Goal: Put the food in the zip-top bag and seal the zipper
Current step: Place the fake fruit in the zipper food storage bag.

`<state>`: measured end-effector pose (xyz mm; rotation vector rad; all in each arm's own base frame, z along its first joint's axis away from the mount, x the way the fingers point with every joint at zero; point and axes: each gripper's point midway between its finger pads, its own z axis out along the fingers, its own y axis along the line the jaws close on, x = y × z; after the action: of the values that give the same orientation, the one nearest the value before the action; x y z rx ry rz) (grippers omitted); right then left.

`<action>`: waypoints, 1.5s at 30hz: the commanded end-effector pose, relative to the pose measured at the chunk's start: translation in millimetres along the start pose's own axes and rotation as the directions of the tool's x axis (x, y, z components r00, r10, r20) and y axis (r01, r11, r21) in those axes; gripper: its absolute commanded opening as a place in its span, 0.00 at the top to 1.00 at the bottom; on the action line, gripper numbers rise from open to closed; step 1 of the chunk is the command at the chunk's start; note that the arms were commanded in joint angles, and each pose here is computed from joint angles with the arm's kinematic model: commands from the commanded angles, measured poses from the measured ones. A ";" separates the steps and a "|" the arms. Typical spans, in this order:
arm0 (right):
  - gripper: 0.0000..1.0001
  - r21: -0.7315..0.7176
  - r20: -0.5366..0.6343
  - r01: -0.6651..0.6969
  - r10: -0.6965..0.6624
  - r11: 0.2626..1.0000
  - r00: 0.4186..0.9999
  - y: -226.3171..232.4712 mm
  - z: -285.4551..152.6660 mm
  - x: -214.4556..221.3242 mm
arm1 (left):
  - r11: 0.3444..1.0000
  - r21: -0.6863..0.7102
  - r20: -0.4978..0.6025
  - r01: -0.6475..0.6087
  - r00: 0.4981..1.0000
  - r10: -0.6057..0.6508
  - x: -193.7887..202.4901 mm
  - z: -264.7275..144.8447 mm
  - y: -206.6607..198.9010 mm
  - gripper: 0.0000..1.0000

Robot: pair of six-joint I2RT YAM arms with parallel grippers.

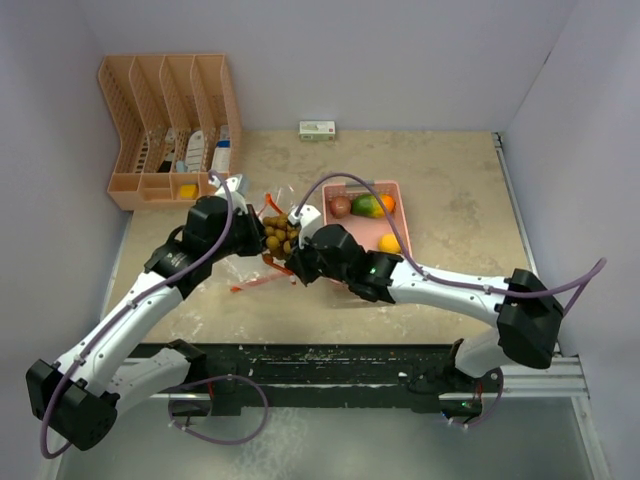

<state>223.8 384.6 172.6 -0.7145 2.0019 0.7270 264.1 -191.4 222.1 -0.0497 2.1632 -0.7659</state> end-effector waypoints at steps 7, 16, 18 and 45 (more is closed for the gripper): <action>1.00 -0.084 -0.189 0.107 -0.122 0.991 0.974 12.6 8.3 50.5 | 0.995 0.078 0.106 -0.054 0.993 0.046 -38.1 -12.9 -29.7 1.00; 1.00 -0.112 -0.113 0.134 -0.147 0.985 0.983 24.4 13.8 31.2 | 0.996 0.067 0.109 -0.065 0.992 0.057 -38.6 -19.8 -28.4 1.00; 1.00 -0.132 -0.053 0.154 -0.162 0.979 0.985 31.3 5.8 13.4 | 0.996 0.072 0.088 -0.056 0.995 0.050 -32.8 -13.2 -26.9 1.00; 0.98 0.174 0.262 -0.016 -0.031 0.985 0.965 -5.6 -9.4 -66.4 | 0.966 0.257 -0.061 0.031 0.998 -0.016 2.8 -28.6 -54.4 1.00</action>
<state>226.4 383.3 160.9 -0.7546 1.9590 0.5402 252.4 -215.2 261.8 0.0647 2.0881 -0.9520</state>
